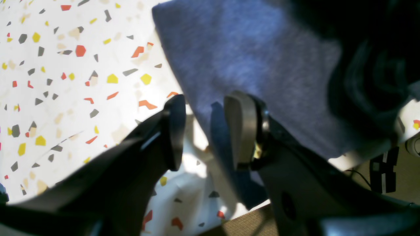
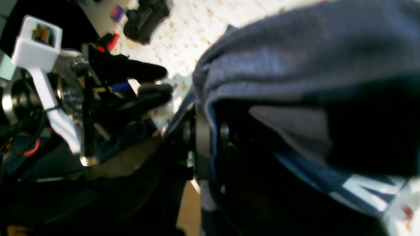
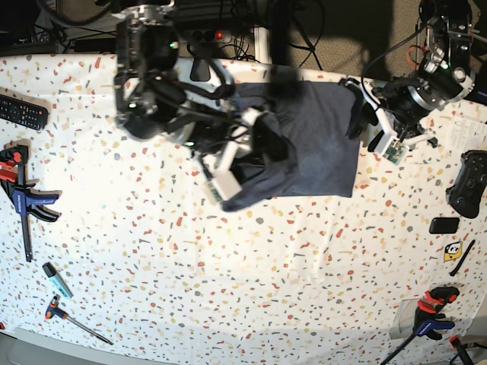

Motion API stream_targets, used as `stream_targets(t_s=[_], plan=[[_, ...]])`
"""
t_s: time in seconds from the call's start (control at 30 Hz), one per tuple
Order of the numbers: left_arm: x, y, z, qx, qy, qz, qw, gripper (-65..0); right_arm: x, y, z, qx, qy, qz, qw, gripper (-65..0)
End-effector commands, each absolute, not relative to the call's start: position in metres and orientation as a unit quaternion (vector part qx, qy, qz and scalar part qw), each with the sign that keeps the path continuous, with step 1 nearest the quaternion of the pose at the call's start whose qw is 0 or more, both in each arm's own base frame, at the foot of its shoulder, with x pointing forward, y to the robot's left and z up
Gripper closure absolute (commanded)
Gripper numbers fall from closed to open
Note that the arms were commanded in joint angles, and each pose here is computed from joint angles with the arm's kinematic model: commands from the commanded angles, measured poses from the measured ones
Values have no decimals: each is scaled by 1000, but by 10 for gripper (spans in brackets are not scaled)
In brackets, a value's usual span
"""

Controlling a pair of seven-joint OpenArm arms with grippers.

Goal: Fold the T-shirt properly
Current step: 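Lift and fold the shirt in half with both grippers toward the left gripper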

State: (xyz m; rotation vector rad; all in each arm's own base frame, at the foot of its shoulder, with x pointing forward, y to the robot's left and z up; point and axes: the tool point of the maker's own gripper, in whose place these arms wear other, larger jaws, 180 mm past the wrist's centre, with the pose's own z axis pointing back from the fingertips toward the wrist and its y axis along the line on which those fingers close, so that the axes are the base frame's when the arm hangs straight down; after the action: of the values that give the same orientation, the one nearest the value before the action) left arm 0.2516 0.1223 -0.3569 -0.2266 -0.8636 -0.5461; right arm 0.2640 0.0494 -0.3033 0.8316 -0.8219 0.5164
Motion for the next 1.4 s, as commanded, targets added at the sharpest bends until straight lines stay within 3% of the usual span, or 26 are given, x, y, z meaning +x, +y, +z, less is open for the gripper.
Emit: stream_targets(t_s=[0.0, 0.4, 0.6, 0.93, 1.23, 1.37], plan=[[257, 123, -345, -107, -432, -265, 856, -228, 269, 64, -283, 402, -412, 247, 780, 0], [260, 151, -335, -98, -426, -276, 856, -228, 248, 135, -263, 419, -428, 311, 738, 0], [263, 176, -342, -66, -407, -266, 871, -228, 247, 136, -263, 419, -426, 313, 738, 0], [251, 205, -391, -72, -362, -218, 904, -228, 247, 136, -262, 420, -428, 314, 736, 0], [240, 171, -412, -134, -366, -199, 899, -228, 233, 158, -250, 442, -433, 337, 710, 0], [242, 167, -414, -127, -370, -203, 898, -228, 231, 161, -251, 436, -433, 346, 709, 0]])
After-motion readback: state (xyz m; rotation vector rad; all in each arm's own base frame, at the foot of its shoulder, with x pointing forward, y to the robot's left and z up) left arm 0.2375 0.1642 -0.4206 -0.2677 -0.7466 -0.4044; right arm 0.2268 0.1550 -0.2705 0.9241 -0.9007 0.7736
